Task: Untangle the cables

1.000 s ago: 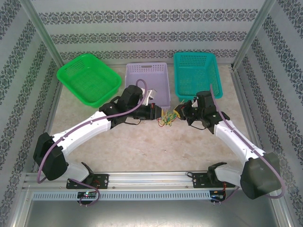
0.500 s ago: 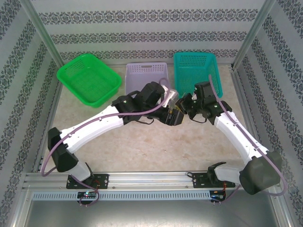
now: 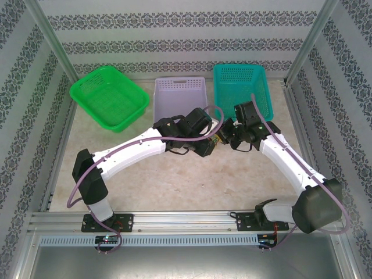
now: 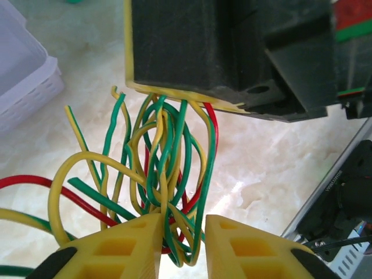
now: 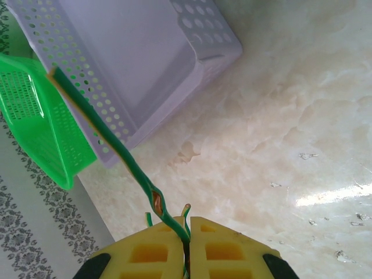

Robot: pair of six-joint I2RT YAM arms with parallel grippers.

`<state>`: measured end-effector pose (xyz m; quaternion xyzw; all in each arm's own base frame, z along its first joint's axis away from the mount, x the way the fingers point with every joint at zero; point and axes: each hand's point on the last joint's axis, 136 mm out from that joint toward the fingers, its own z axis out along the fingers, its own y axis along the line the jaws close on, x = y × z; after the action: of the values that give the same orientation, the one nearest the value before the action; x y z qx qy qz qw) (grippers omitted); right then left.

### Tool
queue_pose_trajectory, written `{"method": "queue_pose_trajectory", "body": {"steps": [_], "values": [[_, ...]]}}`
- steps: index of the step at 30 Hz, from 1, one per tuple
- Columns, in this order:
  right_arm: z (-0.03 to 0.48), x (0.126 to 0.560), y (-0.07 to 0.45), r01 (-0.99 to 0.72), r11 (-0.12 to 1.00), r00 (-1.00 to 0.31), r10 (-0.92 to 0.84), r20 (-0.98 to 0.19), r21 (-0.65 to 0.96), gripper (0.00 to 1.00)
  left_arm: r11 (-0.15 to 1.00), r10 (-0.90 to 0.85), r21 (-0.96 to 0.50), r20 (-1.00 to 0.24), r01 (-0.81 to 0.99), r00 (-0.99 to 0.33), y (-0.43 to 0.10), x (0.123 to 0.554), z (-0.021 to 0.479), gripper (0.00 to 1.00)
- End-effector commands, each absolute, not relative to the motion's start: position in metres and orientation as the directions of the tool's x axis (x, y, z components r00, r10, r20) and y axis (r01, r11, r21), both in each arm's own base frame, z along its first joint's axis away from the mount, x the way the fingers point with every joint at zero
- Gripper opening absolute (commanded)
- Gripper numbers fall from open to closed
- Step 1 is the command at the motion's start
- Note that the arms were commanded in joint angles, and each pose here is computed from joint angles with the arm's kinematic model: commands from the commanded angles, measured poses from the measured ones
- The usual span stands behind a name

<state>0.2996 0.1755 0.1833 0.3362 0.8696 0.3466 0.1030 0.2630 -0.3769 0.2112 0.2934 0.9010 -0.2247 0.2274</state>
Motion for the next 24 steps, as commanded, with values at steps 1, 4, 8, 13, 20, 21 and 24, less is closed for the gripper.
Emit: {"method": "queue_pose_trajectory", "body": {"steps": [1, 4, 8, 13, 20, 21, 24], "values": [[0.216, 0.296, 0.191, 0.494, 0.439, -0.759, 0.639, 0.126, 0.751, 0.0, 0.745, 0.452, -0.228, -0.519, 0.627, -0.726, -0.377, 0.267, 0.191, 0.27], [0.219, 0.296, 0.192, 0.502, 0.419, -0.755, 0.639, 0.147, 0.757, 0.0, 0.743, 0.45, -0.234, -0.52, 0.627, -0.727, -0.377, 0.267, 0.188, 0.5], [0.221, 0.296, 0.195, 0.514, 0.391, -0.748, 0.64, 0.176, 0.764, 0.0, 0.735, 0.461, -0.237, -0.513, 0.636, -0.724, -0.379, 0.265, 0.183, 0.53], [0.222, 0.292, 0.197, 0.535, 0.357, -0.737, 0.641, 0.216, 0.765, 0.0, 0.753, 0.461, -0.203, -0.516, 0.626, -0.722, -0.377, 0.272, 0.176, 0.39], [0.228, 0.288, 0.191, 0.576, 0.262, -0.687, 0.669, 0.284, 0.774, 0.0, 0.815, 0.409, -0.141, -0.546, 0.562, -0.731, -0.364, 0.288, 0.175, 0.0], [0.228, 0.287, 0.188, 0.581, 0.26, -0.679, 0.678, 0.283, 0.771, 0.0, 0.821, 0.38, -0.165, -0.557, 0.547, -0.739, -0.361, 0.29, 0.178, 0.0], [0.224, 0.285, 0.178, 0.595, 0.235, -0.651, 0.701, 0.29, 0.769, 0.05, 0.802, 0.272, -0.307, -0.576, 0.512, -0.771, -0.358, 0.292, 0.187, 0.0]]}}
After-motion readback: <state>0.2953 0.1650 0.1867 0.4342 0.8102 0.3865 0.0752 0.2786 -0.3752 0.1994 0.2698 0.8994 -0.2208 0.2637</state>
